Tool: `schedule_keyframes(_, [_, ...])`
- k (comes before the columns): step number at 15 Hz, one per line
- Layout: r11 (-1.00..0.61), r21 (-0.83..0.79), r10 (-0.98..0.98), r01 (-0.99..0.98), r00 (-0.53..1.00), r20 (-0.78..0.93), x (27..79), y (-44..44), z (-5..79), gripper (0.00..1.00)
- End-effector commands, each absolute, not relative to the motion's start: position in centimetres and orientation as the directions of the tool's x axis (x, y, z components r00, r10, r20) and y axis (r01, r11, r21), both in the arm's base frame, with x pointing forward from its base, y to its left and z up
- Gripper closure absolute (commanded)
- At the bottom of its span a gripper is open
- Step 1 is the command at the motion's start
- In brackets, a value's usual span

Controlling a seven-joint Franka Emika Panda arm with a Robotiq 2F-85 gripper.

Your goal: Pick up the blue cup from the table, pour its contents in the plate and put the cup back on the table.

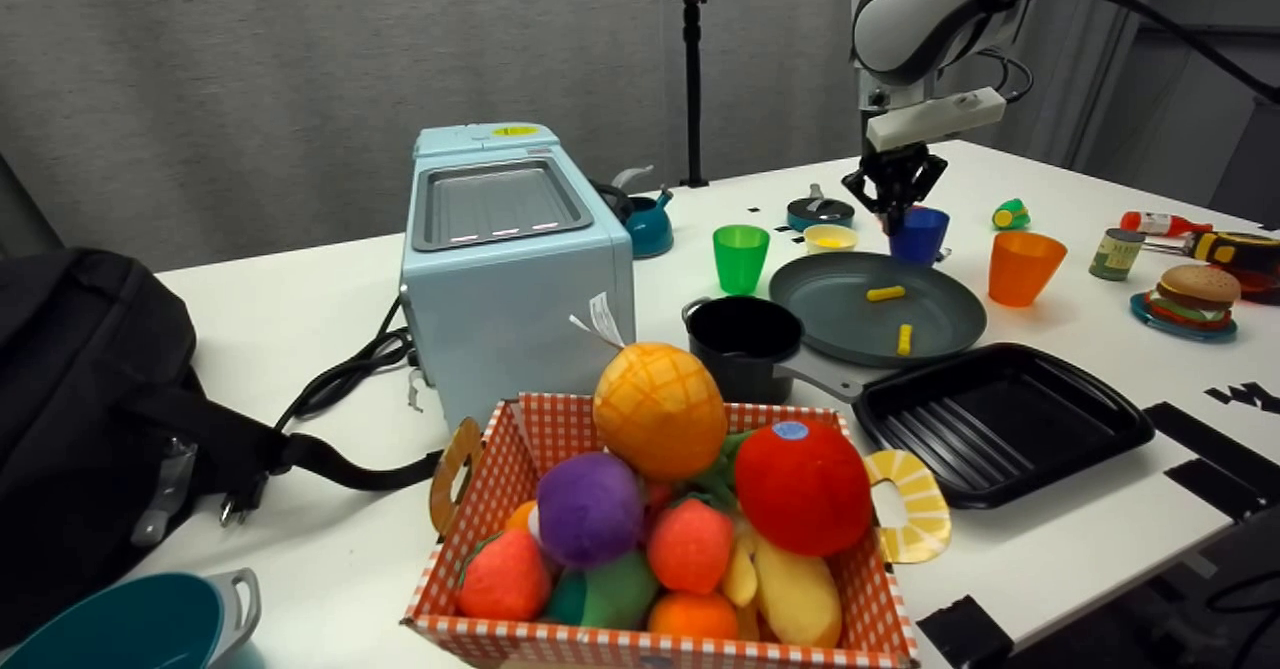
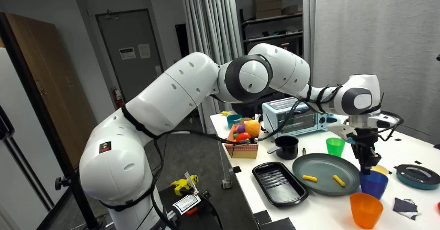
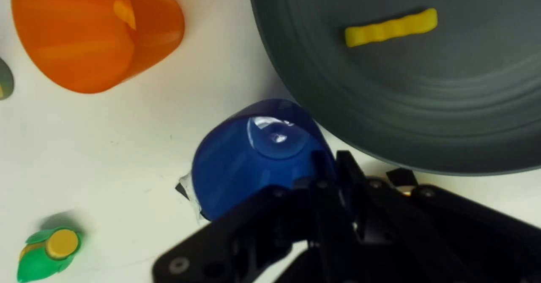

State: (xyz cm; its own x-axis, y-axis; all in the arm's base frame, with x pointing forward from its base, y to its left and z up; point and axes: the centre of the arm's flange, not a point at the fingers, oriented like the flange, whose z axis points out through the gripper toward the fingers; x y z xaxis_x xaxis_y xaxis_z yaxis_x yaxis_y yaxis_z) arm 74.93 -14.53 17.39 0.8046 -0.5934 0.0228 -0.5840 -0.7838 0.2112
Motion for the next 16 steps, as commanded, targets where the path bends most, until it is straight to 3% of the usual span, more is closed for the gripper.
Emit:
schedule_keyframes(1, [-0.775,0.23,-0.607,-0.589,0.795,-0.006,76.2,-14.3,17.8,0.56])
schedule_keyframes(8, [-0.781,0.186,-0.605,-0.597,0.796,0.018,76.2,-14.3,21.1,0.03])
schedule_keyframes(16, [-0.799,0.06,-0.589,-0.598,0.799,0.119,75.0,-14.1,30.8,0.0])
